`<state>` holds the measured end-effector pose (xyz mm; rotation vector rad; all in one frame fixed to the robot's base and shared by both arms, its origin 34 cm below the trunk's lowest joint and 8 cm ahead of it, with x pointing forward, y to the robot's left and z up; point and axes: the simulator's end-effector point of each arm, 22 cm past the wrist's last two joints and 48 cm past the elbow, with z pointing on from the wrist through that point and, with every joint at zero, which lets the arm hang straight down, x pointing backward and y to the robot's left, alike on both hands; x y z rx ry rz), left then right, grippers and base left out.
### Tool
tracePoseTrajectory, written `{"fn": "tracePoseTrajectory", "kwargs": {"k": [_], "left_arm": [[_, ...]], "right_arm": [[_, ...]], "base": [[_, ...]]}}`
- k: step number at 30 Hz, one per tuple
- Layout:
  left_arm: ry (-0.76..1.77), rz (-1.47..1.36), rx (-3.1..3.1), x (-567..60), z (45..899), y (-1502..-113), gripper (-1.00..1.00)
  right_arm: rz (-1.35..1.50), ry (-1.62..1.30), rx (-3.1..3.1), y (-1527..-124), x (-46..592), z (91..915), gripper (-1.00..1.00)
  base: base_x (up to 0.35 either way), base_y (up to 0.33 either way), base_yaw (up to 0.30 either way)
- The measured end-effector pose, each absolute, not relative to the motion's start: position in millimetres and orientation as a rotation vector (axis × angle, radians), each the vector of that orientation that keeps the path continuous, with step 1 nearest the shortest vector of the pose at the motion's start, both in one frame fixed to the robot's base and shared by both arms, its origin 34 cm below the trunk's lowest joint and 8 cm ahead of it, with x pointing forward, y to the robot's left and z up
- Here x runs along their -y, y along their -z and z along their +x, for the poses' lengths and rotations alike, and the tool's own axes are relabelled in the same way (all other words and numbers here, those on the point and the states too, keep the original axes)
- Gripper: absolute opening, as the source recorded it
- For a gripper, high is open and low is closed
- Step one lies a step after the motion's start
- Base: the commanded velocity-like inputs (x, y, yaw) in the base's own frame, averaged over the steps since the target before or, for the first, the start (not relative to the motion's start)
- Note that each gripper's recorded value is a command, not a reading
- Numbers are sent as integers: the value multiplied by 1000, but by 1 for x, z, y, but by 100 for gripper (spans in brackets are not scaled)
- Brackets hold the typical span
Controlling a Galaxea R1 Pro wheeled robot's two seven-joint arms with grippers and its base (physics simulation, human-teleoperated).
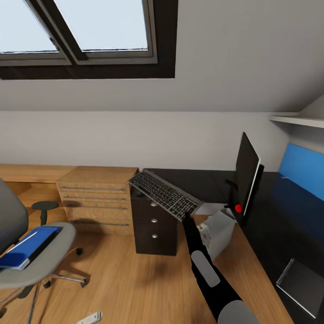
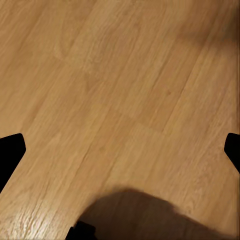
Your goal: In the bedroom, organize the workspace by keeping the computer under the desk, ensuring the monitor is on the desk, placing the keyboard on the desk next to the monitor, placing the mouse on the desk next to the keyboard, moving the folder from the swivel chair onto the desk next to the mouse, stacking the notebook on top of the folder with the pen on top of the notebook, and positioning the swivel chair next to the desk.
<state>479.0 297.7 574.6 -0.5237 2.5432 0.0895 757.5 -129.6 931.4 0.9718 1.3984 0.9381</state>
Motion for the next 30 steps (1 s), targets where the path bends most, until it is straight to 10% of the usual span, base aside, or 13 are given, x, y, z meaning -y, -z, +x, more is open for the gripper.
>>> {"fn": "tracePoseTrajectory", "kwargs": {"k": [30], "left_arm": [[67,-286,-2239,-257,507,-679,100]], "right_arm": [[972,-868,-1308,-937,146,754,-100]], "base": [[230,98,0]]}}
